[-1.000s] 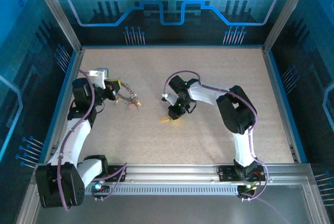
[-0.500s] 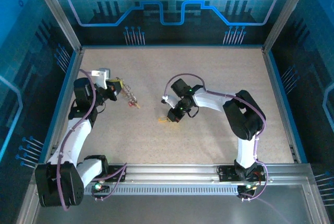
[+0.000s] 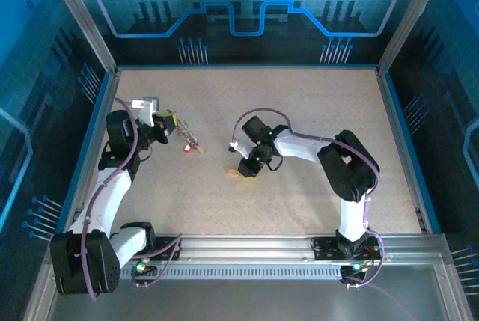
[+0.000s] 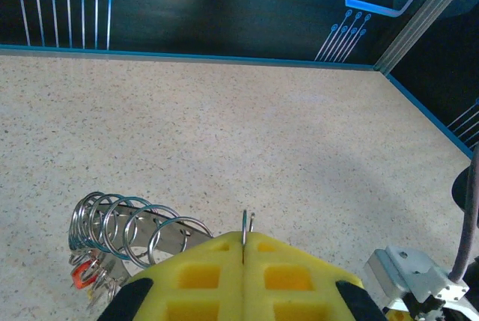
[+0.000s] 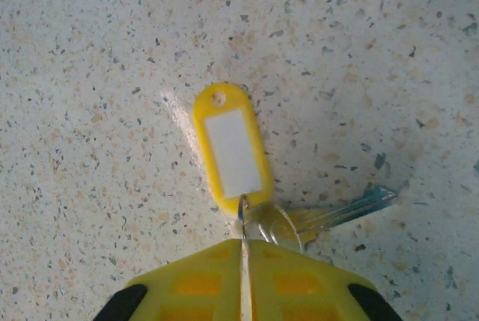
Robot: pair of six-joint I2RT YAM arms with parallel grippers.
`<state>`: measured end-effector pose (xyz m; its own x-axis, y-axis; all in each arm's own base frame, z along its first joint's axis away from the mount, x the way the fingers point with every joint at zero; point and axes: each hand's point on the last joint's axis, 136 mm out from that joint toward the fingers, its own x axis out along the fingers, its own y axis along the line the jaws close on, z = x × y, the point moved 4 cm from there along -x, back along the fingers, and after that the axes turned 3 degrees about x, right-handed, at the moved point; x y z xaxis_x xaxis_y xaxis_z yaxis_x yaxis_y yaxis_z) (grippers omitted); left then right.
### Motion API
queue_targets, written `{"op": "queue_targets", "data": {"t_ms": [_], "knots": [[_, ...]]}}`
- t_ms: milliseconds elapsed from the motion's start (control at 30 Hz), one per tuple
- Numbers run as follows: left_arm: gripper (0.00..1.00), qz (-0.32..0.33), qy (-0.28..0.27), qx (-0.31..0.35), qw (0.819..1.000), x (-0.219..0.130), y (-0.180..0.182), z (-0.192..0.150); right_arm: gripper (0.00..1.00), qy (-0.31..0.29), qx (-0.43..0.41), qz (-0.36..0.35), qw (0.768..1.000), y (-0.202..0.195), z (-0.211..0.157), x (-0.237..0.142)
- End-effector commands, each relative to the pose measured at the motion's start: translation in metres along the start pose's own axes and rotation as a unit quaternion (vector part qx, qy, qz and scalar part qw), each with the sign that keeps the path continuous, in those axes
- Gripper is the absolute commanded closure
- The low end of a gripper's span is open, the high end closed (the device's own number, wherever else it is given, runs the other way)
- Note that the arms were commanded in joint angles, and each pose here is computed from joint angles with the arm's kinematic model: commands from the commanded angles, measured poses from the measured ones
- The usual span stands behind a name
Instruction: Put the keys on the keyring
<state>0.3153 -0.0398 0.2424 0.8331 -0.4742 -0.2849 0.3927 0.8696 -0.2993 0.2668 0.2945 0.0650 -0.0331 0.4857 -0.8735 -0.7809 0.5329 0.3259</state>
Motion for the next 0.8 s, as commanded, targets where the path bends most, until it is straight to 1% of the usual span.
{"op": "queue_targets", "data": {"t_ms": [0,133,233,400,767], "knots": [[1.0,-0.023,-0.029,0.033,0.999,-0.002,-0.011,0.023,0.85,0.002,-0.016,0.003,1.0,0.005,-0.001,0.003],[1.0,-0.014,-0.028,0.037,0.999,-0.004,-0.01,0.023,0.83,0.002,-0.019,-0.002,1.0,0.004,-0.002,0.004],[1.0,-0.017,-0.029,0.039,0.999,-0.004,-0.011,0.025,0.74,0.0,-0.021,-0.002,1.0,0.003,-0.004,0.006],[1.0,-0.015,-0.031,0.039,0.999,-0.005,-0.011,0.024,0.67,0.001,-0.026,0.006,1.0,0.005,-0.004,0.008],[1.0,-0.019,-0.029,0.037,0.999,-0.004,-0.012,0.024,0.69,0.008,-0.025,0.018,1.0,0.007,-0.002,0.016]]}}
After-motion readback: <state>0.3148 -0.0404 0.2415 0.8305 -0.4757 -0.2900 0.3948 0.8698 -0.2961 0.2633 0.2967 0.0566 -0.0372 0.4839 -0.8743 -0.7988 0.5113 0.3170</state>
